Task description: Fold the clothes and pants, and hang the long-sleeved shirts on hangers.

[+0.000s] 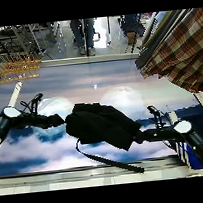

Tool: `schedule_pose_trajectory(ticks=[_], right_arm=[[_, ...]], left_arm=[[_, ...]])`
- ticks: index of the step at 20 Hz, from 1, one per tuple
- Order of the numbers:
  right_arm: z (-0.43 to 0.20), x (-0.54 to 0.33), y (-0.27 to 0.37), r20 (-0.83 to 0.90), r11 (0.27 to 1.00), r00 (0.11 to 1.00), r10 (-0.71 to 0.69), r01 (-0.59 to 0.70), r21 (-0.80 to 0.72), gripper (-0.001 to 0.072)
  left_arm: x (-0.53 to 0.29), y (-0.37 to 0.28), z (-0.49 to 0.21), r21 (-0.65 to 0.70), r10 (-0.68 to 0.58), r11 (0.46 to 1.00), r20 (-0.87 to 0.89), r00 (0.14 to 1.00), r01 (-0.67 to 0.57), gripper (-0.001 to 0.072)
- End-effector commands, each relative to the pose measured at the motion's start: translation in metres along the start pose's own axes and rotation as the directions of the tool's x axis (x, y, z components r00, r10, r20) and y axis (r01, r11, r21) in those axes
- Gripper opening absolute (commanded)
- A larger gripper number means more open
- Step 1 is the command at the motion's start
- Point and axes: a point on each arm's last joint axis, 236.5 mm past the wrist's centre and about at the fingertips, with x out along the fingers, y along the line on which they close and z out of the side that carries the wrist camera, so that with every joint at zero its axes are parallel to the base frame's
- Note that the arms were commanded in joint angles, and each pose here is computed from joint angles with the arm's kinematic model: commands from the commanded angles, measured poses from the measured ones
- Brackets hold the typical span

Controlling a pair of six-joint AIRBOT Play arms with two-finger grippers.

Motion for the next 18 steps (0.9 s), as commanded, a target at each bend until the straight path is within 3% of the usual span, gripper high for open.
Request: schedule_pose_trajectory(ticks=[1,4,6,7,8,11,14,16,18], right_arm=[[0.019,0.024,0.002,0.063,0.997,0.997,-0.051,0.055,-0.062,0.0631],[0.028,0.047,0.004,0.007,0.996,0.999,-0.048,0.049,-0.077,0.0600],[0.028,0.063,0.006,-0.047,0.997,0.998,-0.037,0.033,-0.073,0.0492],[0.029,0.068,0.007,-0.067,0.997,0.997,-0.033,0.028,-0.074,0.0264],[0.029,0.068,0.007,-0.086,0.995,0.996,-0.038,0.031,-0.090,0.0045],[0.041,0.026,-0.018,-0.116,0.946,0.959,-0.258,0.226,-0.233,0.0039],[0.085,-0.078,-0.002,0.037,0.803,0.891,-0.453,0.426,-0.418,0.0039],[0.114,-0.170,0.052,0.268,0.727,0.854,-0.445,0.519,-0.449,0.0039],[0.125,-0.274,0.124,0.560,0.673,0.762,-0.326,0.603,-0.428,0.0038]], left_arm=[[0.029,-0.006,0.013,0.105,-0.107,0.989,0.042,0.993,0.103,0.0692],[0.052,0.007,0.008,0.139,-0.093,0.986,0.018,0.995,0.090,0.0692],[0.067,0.006,0.000,0.141,-0.099,0.985,-0.016,0.995,0.100,0.0647],[0.074,0.003,-0.004,0.150,-0.105,0.983,-0.036,0.994,0.110,0.0405],[0.077,0.000,-0.008,0.155,-0.112,0.981,-0.051,0.992,0.119,0.0013],[0.055,-0.014,-0.008,0.238,-0.106,0.963,-0.097,0.990,0.126,0.0005],[-0.029,-0.026,0.017,0.401,0.097,0.914,-0.058,0.994,-0.066,0.0005],[-0.106,-0.085,0.036,0.534,0.109,0.835,0.076,0.991,-0.133,0.0005],[-0.187,-0.172,0.039,0.652,0.009,0.737,0.257,0.966,-0.180,0.0006]])
